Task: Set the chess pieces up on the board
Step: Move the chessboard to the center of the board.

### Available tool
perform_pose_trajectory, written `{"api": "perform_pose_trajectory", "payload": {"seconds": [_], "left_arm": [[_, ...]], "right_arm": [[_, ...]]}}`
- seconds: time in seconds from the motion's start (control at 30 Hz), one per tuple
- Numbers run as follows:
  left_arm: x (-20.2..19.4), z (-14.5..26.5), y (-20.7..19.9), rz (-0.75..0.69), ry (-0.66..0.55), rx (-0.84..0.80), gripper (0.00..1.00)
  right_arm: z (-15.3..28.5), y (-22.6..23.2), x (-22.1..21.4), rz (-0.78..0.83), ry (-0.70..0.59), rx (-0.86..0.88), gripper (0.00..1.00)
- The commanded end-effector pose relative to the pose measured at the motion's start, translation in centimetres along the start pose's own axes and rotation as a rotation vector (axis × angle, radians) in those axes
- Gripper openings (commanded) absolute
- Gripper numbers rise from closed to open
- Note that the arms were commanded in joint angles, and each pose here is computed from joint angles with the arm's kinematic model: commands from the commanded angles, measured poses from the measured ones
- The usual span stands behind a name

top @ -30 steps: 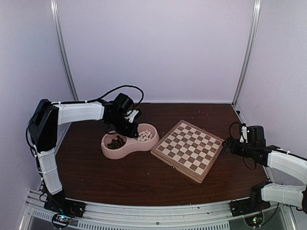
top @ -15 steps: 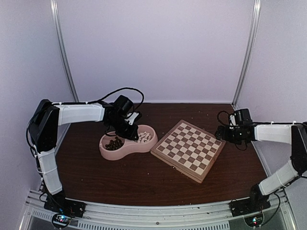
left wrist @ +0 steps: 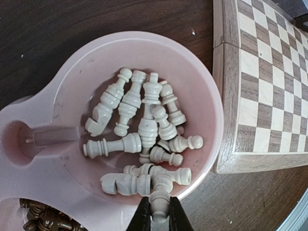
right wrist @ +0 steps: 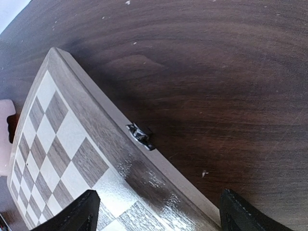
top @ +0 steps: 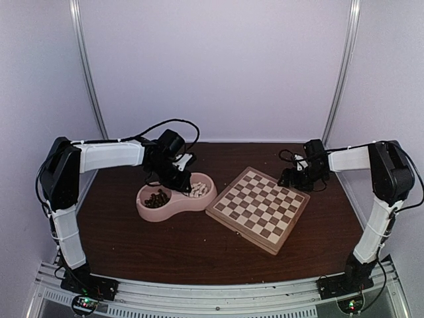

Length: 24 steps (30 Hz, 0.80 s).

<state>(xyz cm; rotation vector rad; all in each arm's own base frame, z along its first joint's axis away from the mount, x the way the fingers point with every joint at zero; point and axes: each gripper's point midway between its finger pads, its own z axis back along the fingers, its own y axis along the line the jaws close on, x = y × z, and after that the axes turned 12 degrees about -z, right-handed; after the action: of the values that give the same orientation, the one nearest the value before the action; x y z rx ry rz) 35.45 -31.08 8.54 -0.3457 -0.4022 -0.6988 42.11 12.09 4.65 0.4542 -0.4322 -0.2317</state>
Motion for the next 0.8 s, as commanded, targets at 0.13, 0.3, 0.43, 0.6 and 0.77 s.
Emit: {"api": "perform_pose_trajectory", "payload": {"seconds": [0.13,0.3,0.43,0.6,0.77], "left_arm": [[2.1,0.7,-0.5,-0.044,-0.019,0.005,0.12],[2.7,0.7,-0.5,-0.048,-0.030,0.004,0.12],[2.9,0.6,-0.5,-0.048,-0.031,0.004,0.12],[3.2,0.7,-0.5,-0.044,-0.037,0.002,0.12],[3.4,0.7,0.0,-0.019,-0.026,0.034,0.11]], "right_arm": [[0.4,3.6,-8.1,0.137,0.232,0.105,0.88],[1.8,3.1,-9.2,0.180,0.215,0.046,0.88],[5.0,5.4,-6.7,0.244,0.084,0.055,0.88],[8.1,11.6,-4.6,0.392,-0.093,0.187,0.83],[8.0,19.8,-6.2,0.546,-0.135,0.377,0.66]]}}
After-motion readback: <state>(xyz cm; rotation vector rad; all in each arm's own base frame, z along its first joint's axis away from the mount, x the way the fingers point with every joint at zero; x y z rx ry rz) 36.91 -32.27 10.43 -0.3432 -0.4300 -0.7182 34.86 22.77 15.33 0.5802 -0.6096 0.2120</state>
